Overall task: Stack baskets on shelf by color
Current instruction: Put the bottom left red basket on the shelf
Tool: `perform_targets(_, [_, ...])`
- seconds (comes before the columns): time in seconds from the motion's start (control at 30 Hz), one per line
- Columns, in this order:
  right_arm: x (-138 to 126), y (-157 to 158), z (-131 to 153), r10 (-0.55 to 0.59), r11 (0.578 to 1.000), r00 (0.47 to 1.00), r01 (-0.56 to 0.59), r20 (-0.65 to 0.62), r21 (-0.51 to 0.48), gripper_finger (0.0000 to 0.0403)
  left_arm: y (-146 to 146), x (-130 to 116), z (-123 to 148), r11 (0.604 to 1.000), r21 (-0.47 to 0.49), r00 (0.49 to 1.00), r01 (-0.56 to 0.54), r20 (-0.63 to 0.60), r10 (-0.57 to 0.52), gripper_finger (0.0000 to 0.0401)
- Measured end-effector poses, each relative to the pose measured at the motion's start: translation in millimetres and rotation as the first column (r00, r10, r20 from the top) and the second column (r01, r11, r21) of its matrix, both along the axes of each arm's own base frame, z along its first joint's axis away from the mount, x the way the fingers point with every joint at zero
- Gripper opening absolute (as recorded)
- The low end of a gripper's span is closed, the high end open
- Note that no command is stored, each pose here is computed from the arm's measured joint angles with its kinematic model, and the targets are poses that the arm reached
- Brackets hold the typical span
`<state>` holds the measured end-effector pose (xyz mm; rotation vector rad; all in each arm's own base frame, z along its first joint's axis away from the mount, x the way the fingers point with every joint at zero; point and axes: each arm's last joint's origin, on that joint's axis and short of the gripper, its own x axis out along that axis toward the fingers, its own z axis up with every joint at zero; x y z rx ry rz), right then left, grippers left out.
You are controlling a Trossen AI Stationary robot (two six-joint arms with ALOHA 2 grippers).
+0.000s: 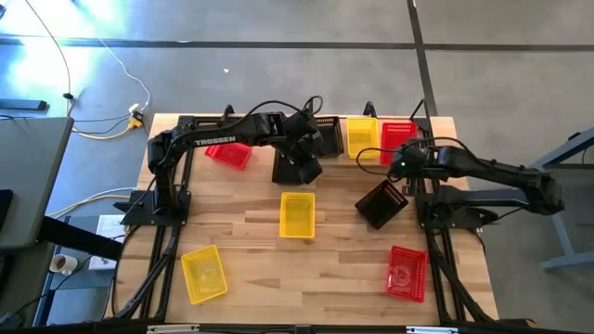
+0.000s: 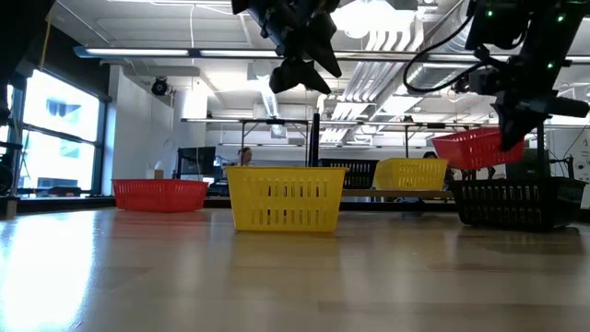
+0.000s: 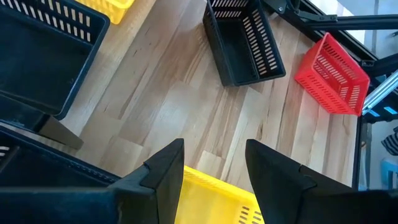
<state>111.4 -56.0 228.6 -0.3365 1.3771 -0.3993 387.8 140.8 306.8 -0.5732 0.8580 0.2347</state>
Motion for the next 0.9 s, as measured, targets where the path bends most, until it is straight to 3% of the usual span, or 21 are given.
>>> perform_targets(0.4, [-10,-22,1,-0.009,1.0,1.0,0.009,-0.014,0.015,0.0,0,0,0,1.0,-0.005,1.0,-0.007,0.0,0.007,0.0161])
perform_targets(0.9, [-21,-47,-7,0.018,0.989,1.0,-0.016,-0.017,0.147,0.0,-2,0,0,0.998,-0.052,0.999,0.029,0.018,-0.028,0.0161])
